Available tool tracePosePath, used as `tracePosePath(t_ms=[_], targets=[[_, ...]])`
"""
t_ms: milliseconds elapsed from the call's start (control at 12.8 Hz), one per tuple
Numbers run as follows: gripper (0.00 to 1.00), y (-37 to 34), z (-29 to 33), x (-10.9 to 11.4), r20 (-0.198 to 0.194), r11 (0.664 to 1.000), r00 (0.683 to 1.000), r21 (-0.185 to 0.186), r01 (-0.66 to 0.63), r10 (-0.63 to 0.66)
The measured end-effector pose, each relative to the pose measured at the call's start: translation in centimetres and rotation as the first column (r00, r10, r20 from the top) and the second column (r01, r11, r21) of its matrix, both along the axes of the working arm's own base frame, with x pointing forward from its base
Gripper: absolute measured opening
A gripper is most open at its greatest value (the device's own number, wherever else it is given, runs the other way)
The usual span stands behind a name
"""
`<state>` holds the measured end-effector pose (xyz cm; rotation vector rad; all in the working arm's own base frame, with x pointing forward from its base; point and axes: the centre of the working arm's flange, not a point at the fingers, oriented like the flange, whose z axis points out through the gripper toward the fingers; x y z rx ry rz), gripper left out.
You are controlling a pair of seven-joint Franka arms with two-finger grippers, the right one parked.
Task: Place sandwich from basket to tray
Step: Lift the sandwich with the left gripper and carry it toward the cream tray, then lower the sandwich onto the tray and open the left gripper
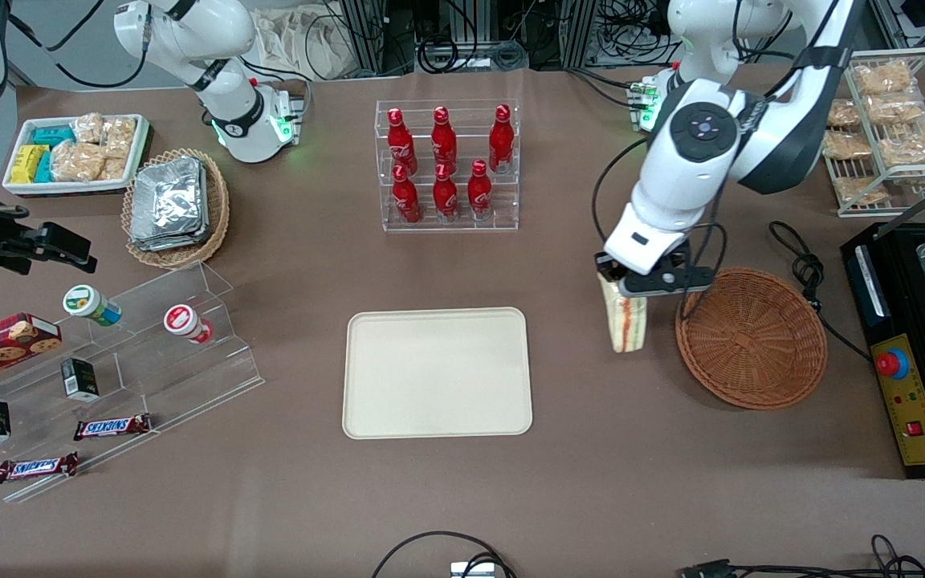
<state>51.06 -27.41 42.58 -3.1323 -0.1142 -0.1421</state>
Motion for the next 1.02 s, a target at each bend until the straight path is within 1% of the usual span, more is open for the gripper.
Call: tracePosePath(t_ms=[156, 312, 547, 703, 781, 938, 1016], targets=[[0.21, -2.7, -0.8, 0.3, 0.018, 1.000, 1.000, 0.019, 0.010, -0.010], [0.21, -5.6, -1.9, 0.9, 0.025, 0.999, 0.999, 0.018, 0.029, -0.030], [0.21, -8.6, -3.5, 2.2, 0.023, 0.999, 0.999, -0.007, 0.046, -0.045], [0.21, -11.2, -4.6, 2.2, 0.007, 0.997, 0.997, -0.033, 0.074, -0.074], [0.21, -12.7, -5.2, 2.2, 0.000, 0.996, 0.996, -0.033, 0.088, -0.088], [0.22, -15.3, -7.3, 2.2, -0.003, 0.995, 0.995, -0.003, 0.096, -0.096], [0.22, -16.4, -8.7, 2.2, -0.008, 0.995, 0.995, 0.004, 0.097, -0.097]])
